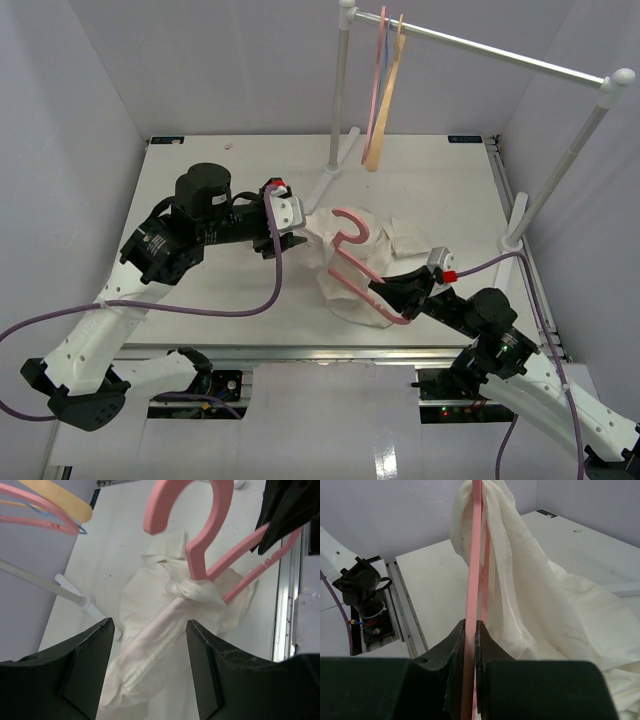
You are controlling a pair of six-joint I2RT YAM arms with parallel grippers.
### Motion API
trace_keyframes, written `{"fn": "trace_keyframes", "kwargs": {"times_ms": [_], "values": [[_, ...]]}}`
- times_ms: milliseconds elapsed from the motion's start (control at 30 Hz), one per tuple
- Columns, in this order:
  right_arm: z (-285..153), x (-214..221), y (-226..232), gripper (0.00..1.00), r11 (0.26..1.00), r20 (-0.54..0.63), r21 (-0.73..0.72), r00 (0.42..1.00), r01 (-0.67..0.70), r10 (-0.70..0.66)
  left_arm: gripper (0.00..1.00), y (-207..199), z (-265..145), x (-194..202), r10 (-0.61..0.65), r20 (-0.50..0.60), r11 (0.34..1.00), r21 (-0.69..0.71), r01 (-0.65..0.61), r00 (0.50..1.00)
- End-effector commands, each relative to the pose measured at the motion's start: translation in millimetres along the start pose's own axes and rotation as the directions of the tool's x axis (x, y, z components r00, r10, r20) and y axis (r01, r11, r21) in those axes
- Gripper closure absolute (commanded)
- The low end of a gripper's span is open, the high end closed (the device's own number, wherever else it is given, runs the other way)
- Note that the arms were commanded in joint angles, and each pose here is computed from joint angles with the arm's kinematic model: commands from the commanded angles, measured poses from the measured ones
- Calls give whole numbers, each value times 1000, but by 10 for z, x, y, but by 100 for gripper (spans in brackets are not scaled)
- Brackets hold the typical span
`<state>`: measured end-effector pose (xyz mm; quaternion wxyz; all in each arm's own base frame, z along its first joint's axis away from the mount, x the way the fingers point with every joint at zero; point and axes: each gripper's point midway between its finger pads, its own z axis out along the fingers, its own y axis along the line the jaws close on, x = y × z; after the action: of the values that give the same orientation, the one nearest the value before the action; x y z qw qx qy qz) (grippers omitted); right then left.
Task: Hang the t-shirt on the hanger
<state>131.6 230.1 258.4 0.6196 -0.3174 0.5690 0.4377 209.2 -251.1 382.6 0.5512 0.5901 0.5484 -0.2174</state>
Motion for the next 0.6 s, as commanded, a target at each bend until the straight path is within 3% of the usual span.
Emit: {"fn": "trace_keyframes", "kwargs": {"times_ms": [0, 200, 567], "values": [[-65, -578, 184, 92, 995, 143, -66, 988, 73, -63, 28, -271, -87, -35, 63, 38, 990, 123, -67, 997], [-52, -601, 218, 92, 991, 111, -88, 990, 102, -92, 27, -511, -43, -14, 32, 66, 966, 254, -48, 997], [15, -752, 342, 92, 979, 115, -160, 987, 129, -112, 28, -687, 180, 448, -52, -114, 935, 342, 89, 992]]}}
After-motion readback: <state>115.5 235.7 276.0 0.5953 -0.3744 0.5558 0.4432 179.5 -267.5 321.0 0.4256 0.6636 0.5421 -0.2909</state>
